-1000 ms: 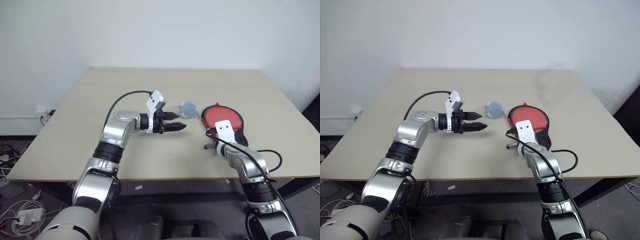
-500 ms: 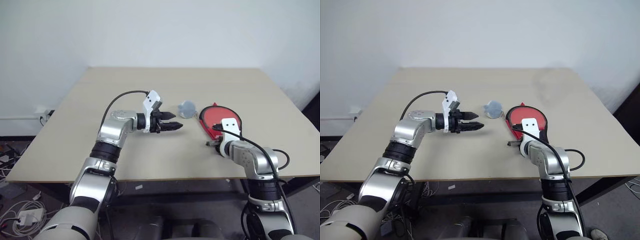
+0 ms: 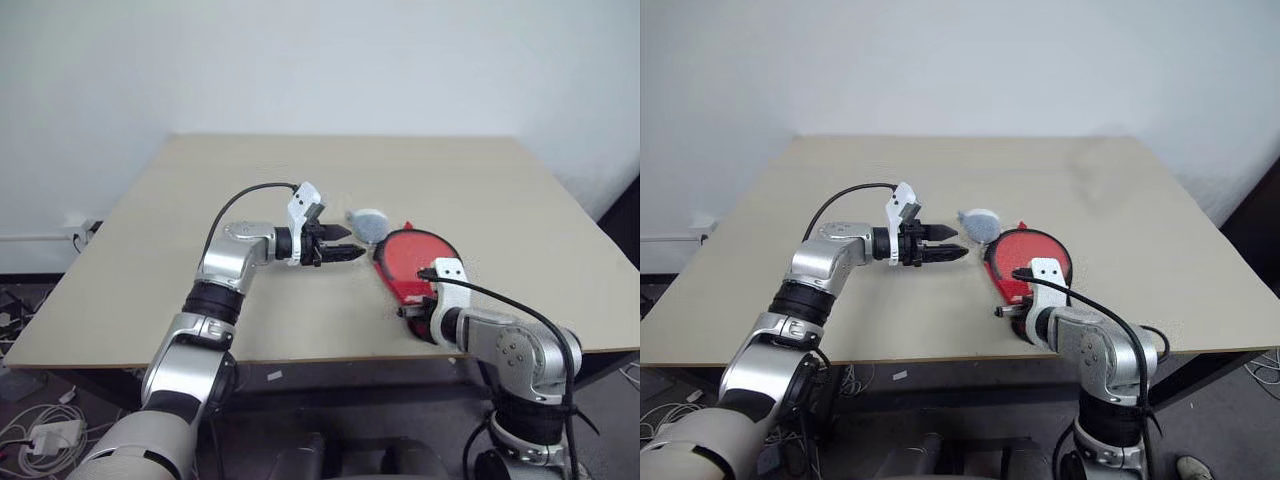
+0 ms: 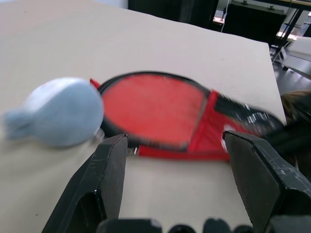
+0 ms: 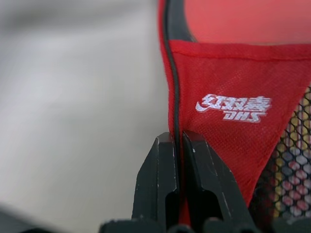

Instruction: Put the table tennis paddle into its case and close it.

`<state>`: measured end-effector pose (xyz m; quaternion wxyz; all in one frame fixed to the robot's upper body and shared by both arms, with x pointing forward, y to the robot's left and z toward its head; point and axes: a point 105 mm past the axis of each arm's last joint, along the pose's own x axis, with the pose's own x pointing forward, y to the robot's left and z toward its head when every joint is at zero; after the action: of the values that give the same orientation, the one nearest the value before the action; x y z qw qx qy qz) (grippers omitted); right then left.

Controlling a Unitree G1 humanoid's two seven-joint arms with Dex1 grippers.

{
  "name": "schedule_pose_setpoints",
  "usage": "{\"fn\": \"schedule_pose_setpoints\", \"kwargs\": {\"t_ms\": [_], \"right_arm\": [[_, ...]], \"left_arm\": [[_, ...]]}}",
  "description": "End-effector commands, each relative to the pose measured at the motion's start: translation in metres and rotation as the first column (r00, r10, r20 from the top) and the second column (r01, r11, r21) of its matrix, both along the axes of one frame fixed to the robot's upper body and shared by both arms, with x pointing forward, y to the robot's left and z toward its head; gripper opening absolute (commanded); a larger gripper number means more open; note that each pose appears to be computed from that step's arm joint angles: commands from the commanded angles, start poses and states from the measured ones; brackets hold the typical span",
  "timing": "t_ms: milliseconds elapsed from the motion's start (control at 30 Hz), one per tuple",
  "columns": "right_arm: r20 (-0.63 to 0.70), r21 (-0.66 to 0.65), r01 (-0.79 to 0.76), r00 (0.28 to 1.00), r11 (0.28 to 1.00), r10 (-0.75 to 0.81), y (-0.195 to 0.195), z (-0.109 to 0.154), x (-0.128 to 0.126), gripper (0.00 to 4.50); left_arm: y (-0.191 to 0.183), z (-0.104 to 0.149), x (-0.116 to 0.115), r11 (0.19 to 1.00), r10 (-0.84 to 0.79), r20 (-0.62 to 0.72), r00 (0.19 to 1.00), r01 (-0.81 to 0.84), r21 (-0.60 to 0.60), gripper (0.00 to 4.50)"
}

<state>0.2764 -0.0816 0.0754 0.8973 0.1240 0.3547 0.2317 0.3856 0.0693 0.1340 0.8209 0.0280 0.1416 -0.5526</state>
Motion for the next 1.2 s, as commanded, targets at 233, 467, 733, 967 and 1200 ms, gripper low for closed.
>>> {"fn": "schedule_pose_setpoints", "kwargs": {"t_ms": [233, 467, 733, 967, 1200], "right_arm": [[0.034, 0.079, -0.15, 0.988, 0.985, 0.148, 0.014, 0.007, -0.033, 0.03], [0.011, 0.077, -0.18, 0.984, 0.981, 0.18, 0.009, 0.003, -0.056, 0.03], [-0.006, 0.064, -0.158, 0.987, 0.985, 0.159, 0.002, 0.003, -0.07, 0.03], [0.015, 0.043, -0.18, 0.984, 0.983, 0.18, -0.004, 0.009, -0.067, 2.02], [0.267, 0.043, -0.207, 0.945, 0.977, 0.188, -0.012, 0.061, -0.041, 3.06]], "left_arm": [[-0.008, 0.021, 0.005, 0.999, -0.044, 0.074, 0.996, 0.044, -0.002, 3.35], [-0.008, 0.019, 0.005, 0.999, -0.047, 0.069, 0.997, 0.047, 0.0, 3.35], [-0.009, 0.016, 0.005, 0.999, -0.052, 0.062, 0.997, 0.052, 0.0, 3.35], [-0.01, 0.018, 0.006, 0.998, -0.055, 0.067, 0.996, 0.055, 0.001, 3.35], [-0.009, 0.022, 0.008, 0.999, -0.042, 0.061, 0.997, 0.044, -0.02, 3.35]]}}
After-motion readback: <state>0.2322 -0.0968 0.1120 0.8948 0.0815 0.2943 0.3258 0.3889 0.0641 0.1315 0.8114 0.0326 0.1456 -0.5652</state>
